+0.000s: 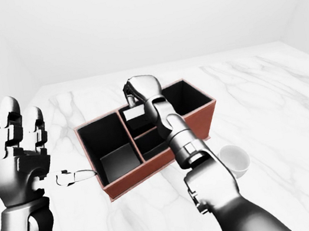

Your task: Pick up the book and place it in the front compartment of the caddy.

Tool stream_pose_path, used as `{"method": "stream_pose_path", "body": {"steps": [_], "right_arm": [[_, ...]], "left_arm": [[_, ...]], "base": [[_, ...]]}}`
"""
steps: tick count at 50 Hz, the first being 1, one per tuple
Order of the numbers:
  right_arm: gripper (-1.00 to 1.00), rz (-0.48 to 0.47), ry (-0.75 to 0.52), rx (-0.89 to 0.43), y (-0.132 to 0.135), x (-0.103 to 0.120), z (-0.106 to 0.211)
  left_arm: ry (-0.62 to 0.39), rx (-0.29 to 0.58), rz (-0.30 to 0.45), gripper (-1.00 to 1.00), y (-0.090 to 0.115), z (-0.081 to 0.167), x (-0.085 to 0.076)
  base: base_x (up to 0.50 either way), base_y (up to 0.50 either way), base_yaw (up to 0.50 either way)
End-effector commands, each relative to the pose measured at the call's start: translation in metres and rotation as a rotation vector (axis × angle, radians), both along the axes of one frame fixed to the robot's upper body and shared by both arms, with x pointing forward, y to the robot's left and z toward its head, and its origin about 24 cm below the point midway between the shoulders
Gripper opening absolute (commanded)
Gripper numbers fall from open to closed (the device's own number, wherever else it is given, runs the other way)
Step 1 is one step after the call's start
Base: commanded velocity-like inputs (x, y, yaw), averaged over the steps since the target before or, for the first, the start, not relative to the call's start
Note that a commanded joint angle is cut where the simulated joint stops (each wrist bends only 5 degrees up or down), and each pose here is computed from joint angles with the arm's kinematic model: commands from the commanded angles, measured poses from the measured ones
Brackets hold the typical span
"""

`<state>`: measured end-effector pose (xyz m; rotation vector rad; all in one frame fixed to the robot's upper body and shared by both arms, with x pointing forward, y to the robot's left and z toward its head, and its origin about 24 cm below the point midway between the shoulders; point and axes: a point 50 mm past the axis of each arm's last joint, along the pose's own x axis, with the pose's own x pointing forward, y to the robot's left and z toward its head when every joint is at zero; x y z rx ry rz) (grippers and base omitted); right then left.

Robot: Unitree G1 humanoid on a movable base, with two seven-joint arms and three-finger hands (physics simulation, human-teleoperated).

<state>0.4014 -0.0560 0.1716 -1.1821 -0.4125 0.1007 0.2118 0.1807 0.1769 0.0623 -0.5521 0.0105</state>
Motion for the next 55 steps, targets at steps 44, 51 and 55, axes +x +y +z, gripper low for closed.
{"method": "stream_pose_path", "body": {"steps": [44, 51, 55], "right_arm": [[-1.0, -0.059, -0.055, -0.064, 0.005, 0.004, -0.014], [-1.0, -0.055, -0.06, -0.064, 0.007, 0.002, -0.016], [-1.0, -0.051, -0.063, -0.057, 0.009, 0.002, -0.013]], "left_arm": [[-0.009, 0.002, 0.001, 1.0, 0.0, 0.002, 0.0], [-0.009, 0.003, 0.0, 1.0, 0.0, 0.002, -0.001], [-0.003, 0.003, -0.001, 1.0, 0.0, 0.001, -0.001]], "base": [[0.0, 0.0, 0.0], [0.0, 0.0, 0.0], [0.0, 0.0, 0.0]]}}
